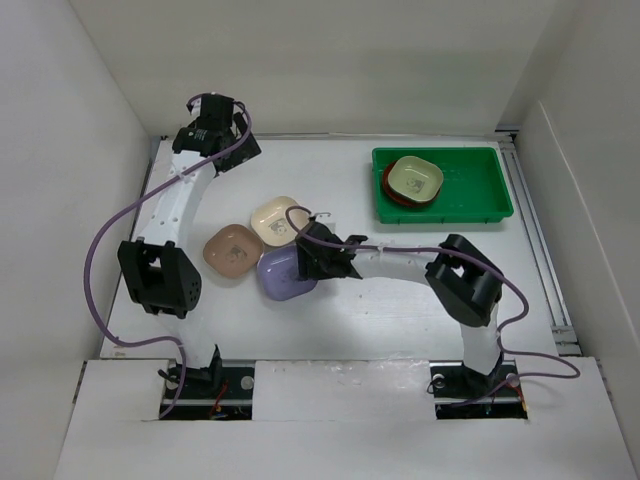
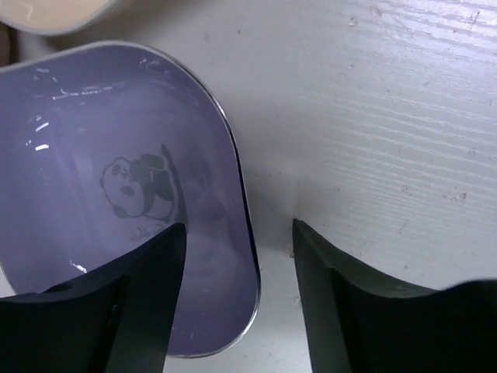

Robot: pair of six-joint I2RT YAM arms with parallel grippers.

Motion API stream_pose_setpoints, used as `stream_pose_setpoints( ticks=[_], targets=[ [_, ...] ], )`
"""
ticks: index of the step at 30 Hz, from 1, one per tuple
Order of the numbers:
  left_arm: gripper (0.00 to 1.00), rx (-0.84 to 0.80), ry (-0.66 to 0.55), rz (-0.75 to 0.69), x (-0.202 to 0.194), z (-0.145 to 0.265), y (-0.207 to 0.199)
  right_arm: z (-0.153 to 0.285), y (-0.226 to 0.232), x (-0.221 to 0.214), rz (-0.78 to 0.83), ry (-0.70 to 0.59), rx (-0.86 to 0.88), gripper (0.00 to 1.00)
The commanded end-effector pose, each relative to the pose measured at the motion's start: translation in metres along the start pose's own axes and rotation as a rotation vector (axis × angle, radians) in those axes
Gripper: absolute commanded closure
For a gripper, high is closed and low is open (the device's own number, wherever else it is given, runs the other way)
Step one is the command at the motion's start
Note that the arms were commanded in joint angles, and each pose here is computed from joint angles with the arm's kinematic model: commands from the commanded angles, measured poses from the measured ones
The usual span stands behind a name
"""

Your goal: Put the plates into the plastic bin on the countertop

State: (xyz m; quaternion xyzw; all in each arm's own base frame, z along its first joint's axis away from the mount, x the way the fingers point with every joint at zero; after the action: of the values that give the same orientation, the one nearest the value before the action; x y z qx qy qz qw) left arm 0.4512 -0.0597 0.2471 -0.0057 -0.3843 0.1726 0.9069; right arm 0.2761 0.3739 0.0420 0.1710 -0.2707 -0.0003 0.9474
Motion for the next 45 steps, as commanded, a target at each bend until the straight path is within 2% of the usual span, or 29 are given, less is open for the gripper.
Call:
stream_pose_setpoints(
  ticks=[1, 2, 3, 4, 6, 7, 8, 13, 16, 20, 24, 26, 28, 31, 35, 43, 44, 45],
  targets=[
    [0.0, -0.022, -0.03, -0.005, 0.01, 0.009, -0.003, -0.005, -0.001, 0.002, -0.022, -0.043, -0.006, 0.39],
    [0.0, -0.022, -0.03, -0.005, 0.01, 0.009, -0.003, -0.005, -0.002, 0.004, -0.031, -0.052, -0.013, 0.45],
    [0.0, -0.018, -0.022, -0.007, 0.008, 0.005, -0.003, -0.008, -0.013, 0.0, -0.032, -0.04, -0.036, 0.65],
    [0.0, -0.018, -0.022, -0.007, 0.008, 0.005, -0.003, -0.005, -0.014, 0.002, -0.034, -0.055, -0.04, 0.74],
    [0.0, -0.018, -0.022, -0.007, 0.008, 0.005, -0.003, -0.001, -0.02, 0.004, -0.043, -0.075, -0.056, 0.86],
    [0.0, -0.018, -0.022, -0.007, 0.008, 0.005, -0.003, 0.002, -0.031, -0.001, -0.034, -0.066, -0.09, 0.95],
    [0.0, -0.018, -0.022, -0.007, 0.008, 0.005, -0.003, 0.009, -0.033, 0.003, -0.047, -0.084, -0.096, 1.0],
    [0.0, -0.035, -0.014, -0.008, 0.007, 0.006, -0.006, 0.042, -0.059, 0.018, -0.061, -0.149, -0.153, 1.0],
    [0.0, -0.043, -0.01, -0.008, 0.005, 0.004, -0.007, 0.065, -0.079, 0.048, -0.106, -0.205, -0.18, 1.0],
    [0.0, -0.06, -0.002, -0.017, 0.003, 0.004, -0.01, 0.09, -0.107, 0.097, -0.165, -0.277, -0.207, 1.0],
    [0.0, -0.072, 0.0, -0.017, 0.002, 0.003, -0.012, 0.111, -0.164, 0.177, -0.324, -0.386, -0.229, 1.0],
    [0.0, -0.094, 0.011, -0.026, -0.002, 0.001, -0.015, 0.111, -0.185, 0.201, -0.369, -0.408, -0.242, 1.0],
    [0.0, -0.112, -0.003, -0.023, 0.002, 0.005, -0.018, 0.12, -0.212, 0.238, -0.442, -0.484, -0.267, 1.0],
    [0.0, -0.137, -0.003, -0.032, 0.002, 0.007, -0.021, 0.115, -0.242, 0.268, -0.56, -0.539, -0.293, 1.0],
    [0.0, -0.147, 0.002, -0.033, 0.001, 0.008, -0.022, 0.109, -0.271, 0.287, -0.686, -0.594, -0.304, 1.0],
    [0.0, -0.177, 0.004, -0.041, 0.001, 0.013, -0.026, 0.076, -0.291, 0.277, -0.762, -0.525, -0.324, 1.0],
    [0.0, -0.181, -0.004, -0.04, 0.003, 0.012, -0.027, 0.077, -0.29, 0.281, -0.762, -0.537, -0.315, 0.97],
    [0.0, -0.189, 0.0, -0.04, 0.002, 0.013, -0.028, 0.074, -0.291, 0.277, -0.774, -0.53, -0.32, 0.81]
  ],
)
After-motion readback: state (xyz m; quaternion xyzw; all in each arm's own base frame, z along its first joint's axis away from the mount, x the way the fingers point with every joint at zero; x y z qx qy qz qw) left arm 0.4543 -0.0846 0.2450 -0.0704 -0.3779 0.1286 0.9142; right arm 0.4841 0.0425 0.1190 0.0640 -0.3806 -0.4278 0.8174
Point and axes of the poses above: each gripper's point midway between its finger pads, its own z axis back along the fingers, its own y axis along the line the jaws close on, x = y × z, the point moved 1 cm from there along z, back along the fingers, and after that the axes turned 8 degrees about -z, right-handed, at the moved point
